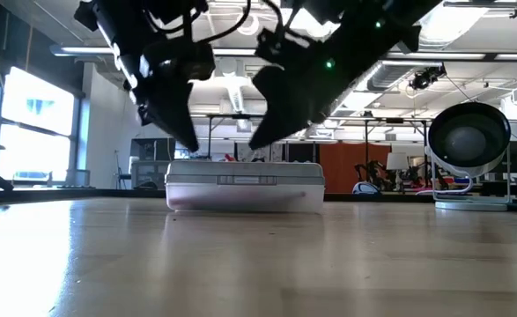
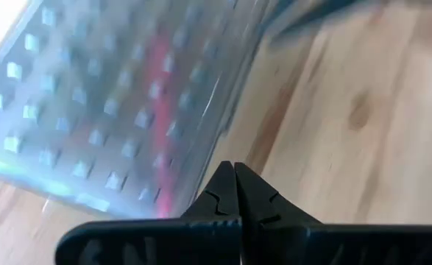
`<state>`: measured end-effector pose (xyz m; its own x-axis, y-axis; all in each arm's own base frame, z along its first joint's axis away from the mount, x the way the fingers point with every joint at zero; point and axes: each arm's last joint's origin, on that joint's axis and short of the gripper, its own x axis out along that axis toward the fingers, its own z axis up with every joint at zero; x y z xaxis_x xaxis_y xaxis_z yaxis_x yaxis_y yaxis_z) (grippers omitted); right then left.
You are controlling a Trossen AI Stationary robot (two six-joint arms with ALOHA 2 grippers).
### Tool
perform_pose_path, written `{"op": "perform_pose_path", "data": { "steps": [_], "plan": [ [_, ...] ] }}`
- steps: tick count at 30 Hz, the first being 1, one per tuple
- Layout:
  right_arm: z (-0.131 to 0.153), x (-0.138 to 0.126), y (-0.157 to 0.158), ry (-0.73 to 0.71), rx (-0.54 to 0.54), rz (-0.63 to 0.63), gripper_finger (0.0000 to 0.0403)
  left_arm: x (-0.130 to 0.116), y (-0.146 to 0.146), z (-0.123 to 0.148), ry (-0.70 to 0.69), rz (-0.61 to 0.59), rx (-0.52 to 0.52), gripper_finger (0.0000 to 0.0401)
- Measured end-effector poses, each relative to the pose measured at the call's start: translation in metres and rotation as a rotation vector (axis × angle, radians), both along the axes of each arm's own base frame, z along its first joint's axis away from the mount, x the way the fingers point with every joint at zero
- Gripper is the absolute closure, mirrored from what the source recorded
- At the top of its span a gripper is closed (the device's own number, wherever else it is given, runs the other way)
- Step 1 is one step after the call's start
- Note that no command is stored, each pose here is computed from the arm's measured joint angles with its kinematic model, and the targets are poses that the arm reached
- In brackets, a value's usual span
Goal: Pick & place school supplies into a supply box
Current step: Close the black box, then return to Home Position
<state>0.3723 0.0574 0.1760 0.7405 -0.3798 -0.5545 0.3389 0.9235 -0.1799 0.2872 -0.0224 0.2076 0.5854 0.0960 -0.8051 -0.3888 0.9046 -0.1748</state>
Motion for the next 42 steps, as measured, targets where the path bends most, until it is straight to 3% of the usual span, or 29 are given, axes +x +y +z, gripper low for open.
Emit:
{"op": "perform_pose_path", "data": {
  "steps": [7, 17, 22, 28, 34, 42],
  "plan": [
    [-0.009, -0.005, -0.015, 0.083, 0.113, -0.061, 0.0403, 0.004, 0.000, -0.017, 0.073, 0.003, 0.006, 0.0387],
    [-0.018, -0.010, -0.022, 0.075, 0.209, -0.080, 0.0403, 0.009, -0.001, -0.038, 0.156, 0.015, -0.004, 0.0387],
    [-0.015, -0.010, -0.019, 0.056, 0.155, -0.040, 0.0403, 0.010, -0.001, -0.035, 0.133, 0.015, -0.007, 0.0387],
    [0.019, -0.011, -0.011, -0.065, 0.101, 0.071, 0.0403, 0.005, -0.003, -0.020, 0.090, -0.046, -0.092, 0.0387],
    [0.063, -0.032, -0.006, -0.121, 0.035, 0.137, 0.0403, -0.010, -0.002, 0.013, -0.005, -0.122, -0.060, 0.0387],
    [0.115, -0.085, -0.004, -0.099, 0.017, 0.179, 0.0403, -0.078, 0.006, 0.079, -0.147, -0.113, 0.048, 0.0387]
  ]
}}
